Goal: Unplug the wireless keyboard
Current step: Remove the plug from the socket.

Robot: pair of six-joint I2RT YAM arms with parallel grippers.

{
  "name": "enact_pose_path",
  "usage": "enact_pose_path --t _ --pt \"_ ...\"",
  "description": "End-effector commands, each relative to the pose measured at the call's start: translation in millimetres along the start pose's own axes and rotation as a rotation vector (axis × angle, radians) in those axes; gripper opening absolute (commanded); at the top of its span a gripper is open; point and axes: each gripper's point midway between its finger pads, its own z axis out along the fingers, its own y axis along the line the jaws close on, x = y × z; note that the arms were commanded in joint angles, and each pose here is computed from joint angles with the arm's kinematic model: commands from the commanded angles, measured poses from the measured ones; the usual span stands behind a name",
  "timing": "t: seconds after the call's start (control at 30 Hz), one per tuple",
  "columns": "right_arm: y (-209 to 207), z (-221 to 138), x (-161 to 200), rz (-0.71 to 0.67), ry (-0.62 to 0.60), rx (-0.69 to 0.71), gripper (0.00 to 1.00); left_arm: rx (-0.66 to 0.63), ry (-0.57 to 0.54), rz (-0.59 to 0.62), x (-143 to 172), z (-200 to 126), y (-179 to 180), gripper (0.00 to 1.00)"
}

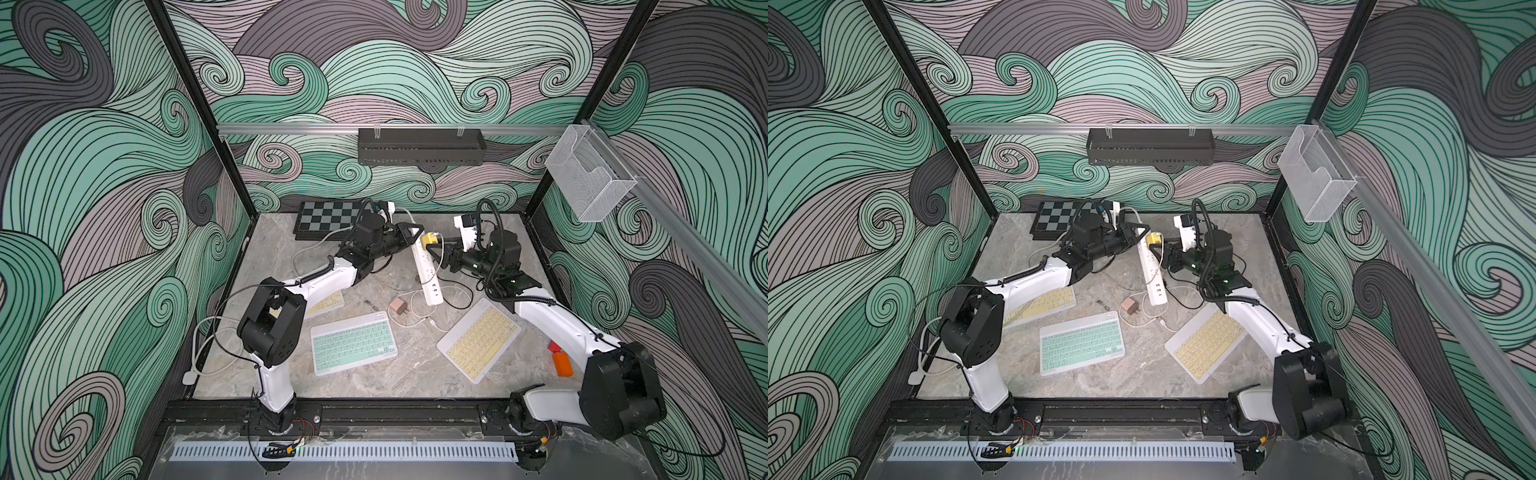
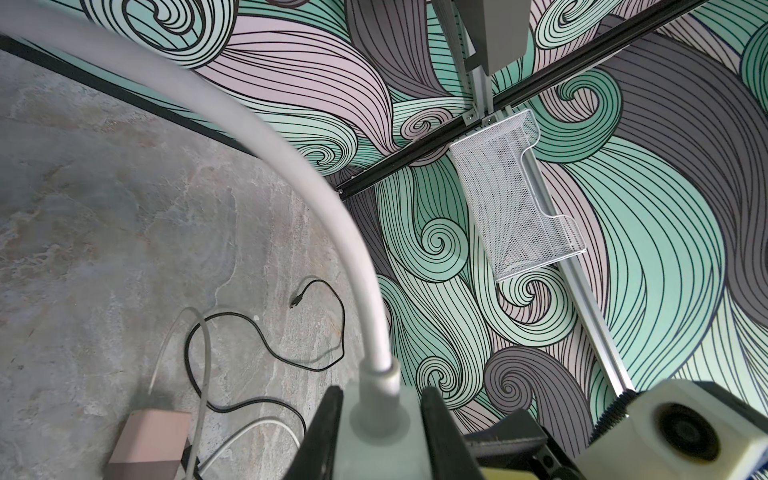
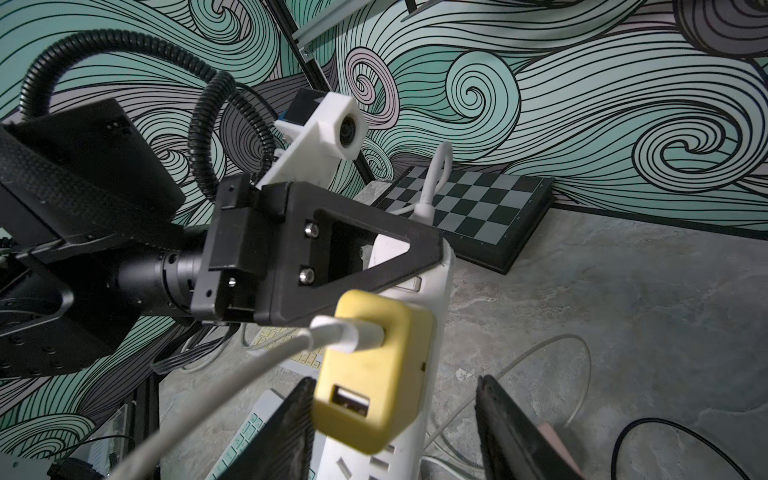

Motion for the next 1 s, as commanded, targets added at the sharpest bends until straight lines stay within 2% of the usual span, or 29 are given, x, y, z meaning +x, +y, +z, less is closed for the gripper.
enact_pose_path --t 0.0,0.5,0.67,0.8,0.97 --pt "4 0 -15 -0.036 -0.039 0.005 0.61 0.097 -0.052 0.041 -20 0 -43 0.00" --pt "-4 -2 -18 -0.023 -0.065 0.052 0.59 0.083 -0.034 0.054 -12 8 -48 0.00" --pt "-6 0 -24 -0.027 -0.092 0.057 0.54 0.039 -0.027 0.019 -7 10 -38 0.00" --pt "-14 6 -21 -0.032 -0.082 0.076 0.50 -0.047 -0.030 -0.028 -6 9 -25 0.00" --pt "-20 11 -12 -0.015 -0.063 0.093 0.50 -0.092 -0.059 -0.072 -9 4 -18 0.00"
